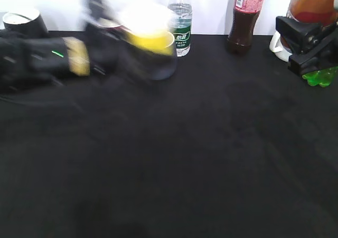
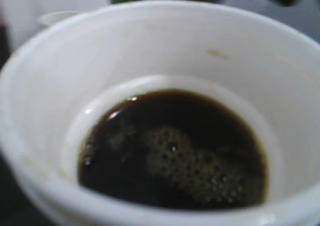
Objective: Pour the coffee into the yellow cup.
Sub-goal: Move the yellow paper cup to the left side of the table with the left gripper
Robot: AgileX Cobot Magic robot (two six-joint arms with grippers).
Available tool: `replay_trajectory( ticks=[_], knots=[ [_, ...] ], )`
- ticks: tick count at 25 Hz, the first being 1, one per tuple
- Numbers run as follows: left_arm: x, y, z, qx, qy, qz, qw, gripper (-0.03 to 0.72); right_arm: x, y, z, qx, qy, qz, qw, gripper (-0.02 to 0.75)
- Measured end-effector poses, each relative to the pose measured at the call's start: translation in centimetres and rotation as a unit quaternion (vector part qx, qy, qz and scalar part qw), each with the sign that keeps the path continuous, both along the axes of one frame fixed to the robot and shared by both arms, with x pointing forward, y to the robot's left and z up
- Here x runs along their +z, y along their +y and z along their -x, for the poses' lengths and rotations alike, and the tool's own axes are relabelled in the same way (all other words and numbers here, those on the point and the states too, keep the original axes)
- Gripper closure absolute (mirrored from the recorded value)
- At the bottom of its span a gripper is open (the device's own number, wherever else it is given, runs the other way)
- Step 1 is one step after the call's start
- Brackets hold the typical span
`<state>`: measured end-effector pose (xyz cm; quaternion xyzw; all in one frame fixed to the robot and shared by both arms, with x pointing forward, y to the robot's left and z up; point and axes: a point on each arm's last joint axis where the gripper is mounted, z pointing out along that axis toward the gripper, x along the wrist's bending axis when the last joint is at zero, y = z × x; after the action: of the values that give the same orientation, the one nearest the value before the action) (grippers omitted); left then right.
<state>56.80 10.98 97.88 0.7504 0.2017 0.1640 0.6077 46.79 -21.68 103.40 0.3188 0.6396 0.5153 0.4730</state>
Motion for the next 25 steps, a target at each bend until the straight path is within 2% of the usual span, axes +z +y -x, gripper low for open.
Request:
replay_trajectory(
  ticks=[4,7,9,11,14,15,19,25],
  knots=[
    [0.2,7.1,-3.2,0.104,-0.002,0.003,0.995,0.249,0.0,0.0,0.0,-0.001,0.015,-0.04,0.999,0.201],
    [-0.1,11.3,-4.3,0.168,0.005,-0.008,0.986,0.249,0.0,0.0,0.0,-0.001,0.016,-0.043,0.999,0.202],
    [-1.4,13.1,-5.0,0.194,0.021,-0.017,0.981,0.249,0.0,0.0,0.0,-0.001,0.016,-0.043,0.999,0.202],
    [-2.9,13.5,-5.4,0.204,0.013,-0.037,0.978,0.249,0.0,0.0,0.0,-0.001,0.016,-0.044,0.999,0.202],
    [-5.0,13.9,-6.0,0.227,0.019,-0.044,0.973,0.249,0.0,0.0,0.0,-0.001,0.016,-0.044,0.999,0.202],
    [-6.6,14.0,-6.3,0.236,0.024,-0.046,0.97,0.249,0.0,0.0,0.0,-0.001,0.016,-0.044,0.999,0.202],
    [-9.8,14.0,-6.6,0.242,0.043,-0.024,0.969,0.249,-0.7,0.1,-0.3,-0.002,0.029,-0.04,0.999,0.202],
    [-10.0,14.0,-6.7,0.245,0.046,-0.025,0.968,0.246,-0.9,0.2,-0.5,-0.001,0.029,-0.04,0.999,0.202]
  ],
)
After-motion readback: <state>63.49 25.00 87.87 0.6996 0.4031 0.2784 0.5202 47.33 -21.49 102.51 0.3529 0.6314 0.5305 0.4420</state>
